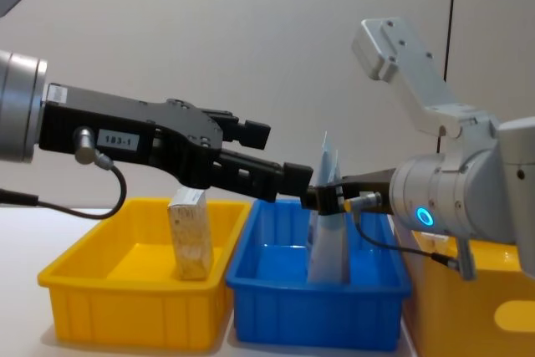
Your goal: Bimanual collaborative sorting of washing and personal care products
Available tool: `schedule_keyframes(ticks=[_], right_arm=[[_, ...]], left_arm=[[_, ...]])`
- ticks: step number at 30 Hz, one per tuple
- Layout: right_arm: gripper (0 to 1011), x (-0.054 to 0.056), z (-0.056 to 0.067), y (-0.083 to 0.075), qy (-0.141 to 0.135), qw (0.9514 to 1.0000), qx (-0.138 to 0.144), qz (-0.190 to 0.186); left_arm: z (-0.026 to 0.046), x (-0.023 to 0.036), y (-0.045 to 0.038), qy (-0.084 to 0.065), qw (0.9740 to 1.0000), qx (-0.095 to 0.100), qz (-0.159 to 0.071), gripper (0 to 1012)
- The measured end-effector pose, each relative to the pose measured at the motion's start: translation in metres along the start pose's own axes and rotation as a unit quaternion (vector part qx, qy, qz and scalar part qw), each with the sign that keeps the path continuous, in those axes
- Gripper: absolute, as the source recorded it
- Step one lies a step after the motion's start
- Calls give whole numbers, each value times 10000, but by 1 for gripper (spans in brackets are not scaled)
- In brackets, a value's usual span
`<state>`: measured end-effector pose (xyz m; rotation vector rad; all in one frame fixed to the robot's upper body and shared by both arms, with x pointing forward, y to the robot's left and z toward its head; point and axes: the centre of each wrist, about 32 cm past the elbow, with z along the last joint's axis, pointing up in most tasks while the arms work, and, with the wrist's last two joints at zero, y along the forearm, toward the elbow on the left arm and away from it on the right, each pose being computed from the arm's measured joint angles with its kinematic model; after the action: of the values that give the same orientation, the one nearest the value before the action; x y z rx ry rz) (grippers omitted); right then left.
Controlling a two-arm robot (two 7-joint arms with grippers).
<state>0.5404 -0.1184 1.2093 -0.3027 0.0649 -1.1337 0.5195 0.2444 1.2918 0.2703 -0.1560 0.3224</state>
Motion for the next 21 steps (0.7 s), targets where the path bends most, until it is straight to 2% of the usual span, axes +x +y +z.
schedule_keyframes(ticks=[1, 4, 9, 11, 12, 14, 15, 16, 21], right_arm=[[551, -1, 0, 2, -2, 10000, -1, 0], [493, -2, -1, 6, -5, 10000, -2, 0], [284, -4, -1, 10, -8, 10000, -2, 1], [259, -5, -2, 10, -9, 10000, -2, 2], [180, -5, -2, 11, -10, 10000, -2, 2], [162, -6, -2, 12, -10, 10000, -1, 2], [102, -6, -2, 12, -10, 10000, -1, 2], [83, -6, -2, 13, -11, 10000, -1, 2], [24, -6, -1, 14, -12, 10000, -1, 2]], left_arm=[[0, 0, 0, 0, 10000, 0, 0, 1001], [0, 0, 0, 0, 10000, 0, 0, 1002], [0, 0, 0, 0, 10000, 0, 0, 1001], [0, 0, 0, 0, 10000, 0, 0, 1001], [0, 0, 0, 0, 10000, 0, 0, 1002], [0, 0, 0, 0, 10000, 0, 0, 1001], [0, 0, 0, 0, 10000, 0, 0, 1001], [0, 0, 0, 0, 10000, 0, 0, 1001], [0, 0, 0, 0, 10000, 0, 0, 1001]])
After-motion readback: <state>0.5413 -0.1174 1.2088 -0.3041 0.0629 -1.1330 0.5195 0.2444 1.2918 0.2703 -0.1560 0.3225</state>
